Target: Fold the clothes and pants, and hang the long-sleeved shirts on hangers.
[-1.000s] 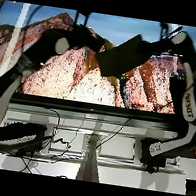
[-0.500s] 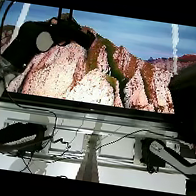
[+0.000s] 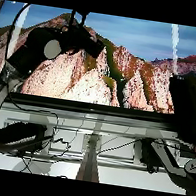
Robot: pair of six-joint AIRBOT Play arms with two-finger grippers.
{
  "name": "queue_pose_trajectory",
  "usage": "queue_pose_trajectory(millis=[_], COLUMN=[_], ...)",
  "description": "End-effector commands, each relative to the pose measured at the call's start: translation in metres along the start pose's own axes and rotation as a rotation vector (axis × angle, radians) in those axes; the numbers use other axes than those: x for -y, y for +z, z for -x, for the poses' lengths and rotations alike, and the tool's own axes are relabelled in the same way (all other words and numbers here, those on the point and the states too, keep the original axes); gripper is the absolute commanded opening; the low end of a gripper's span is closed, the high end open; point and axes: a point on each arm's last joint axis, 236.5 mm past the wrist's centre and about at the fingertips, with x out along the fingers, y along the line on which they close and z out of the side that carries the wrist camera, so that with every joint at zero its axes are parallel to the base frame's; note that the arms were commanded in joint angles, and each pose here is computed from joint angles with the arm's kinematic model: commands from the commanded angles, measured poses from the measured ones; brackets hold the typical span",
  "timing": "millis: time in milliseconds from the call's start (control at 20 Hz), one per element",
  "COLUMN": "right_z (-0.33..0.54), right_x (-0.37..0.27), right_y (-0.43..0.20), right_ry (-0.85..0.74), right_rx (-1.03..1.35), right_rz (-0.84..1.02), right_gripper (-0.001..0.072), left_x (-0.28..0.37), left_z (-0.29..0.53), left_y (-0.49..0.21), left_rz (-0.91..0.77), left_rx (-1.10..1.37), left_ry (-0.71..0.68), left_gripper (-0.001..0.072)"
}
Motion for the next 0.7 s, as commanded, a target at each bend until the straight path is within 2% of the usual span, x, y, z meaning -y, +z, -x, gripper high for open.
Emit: queue_pose_trajectory(millis=[0, 100, 150, 200, 300, 400, 550, 650], right_z=[0.001, 0.006, 0.009, 0.015, 0.033, 0.051, 0.072, 0.081], right_x=[-0.009, -0.038, -0.052, -0.07, -0.11, -0.147, -0.19, -0.206], right_y=[-0.007, -0.013, -0.017, -0.025, -0.045, -0.074, -0.128, -0.159], right_ry=[0.076, 0.201, 0.263, 0.342, 0.495, 0.593, 0.666, 0.668], right_rx=[-0.042, -0.062, -0.077, -0.101, -0.131, -0.125, -0.095, -0.077], right_rz=[-0.028, 0.016, 0.035, 0.08, 0.221, 0.459, 0.855, 1.033], right_gripper=[0.0563, 0.02, 0.007, 0.0009, 0.0008, 0.0008, 0.0008, 0.0008], left_x=[0.002, 0.002, 0.002, 0.002, 0.002, 0.002, 0.002, 0.002], left_z=[0.0, 0.0, 0.0, 0.0, 0.0, 0.0, 0.0, 0.0], left_y=[0.0, 0.0, 0.0, 0.0, 0.0, 0.0, 0.001, 0.0], left_rz=[-0.002, -0.002, -0.002, -0.002, -0.003, -0.002, -0.002, -0.002], left_rx=[0.001, 0.001, 0.001, 0.001, 0.001, 0.001, 0.002, 0.001], left_ry=[-0.003, -0.003, -0.003, -0.003, -0.003, -0.003, -0.003, -0.003], left_gripper=[0.0714, 0.0714, 0.0714, 0.0714, 0.0714, 0.0714, 0.0714, 0.0714])
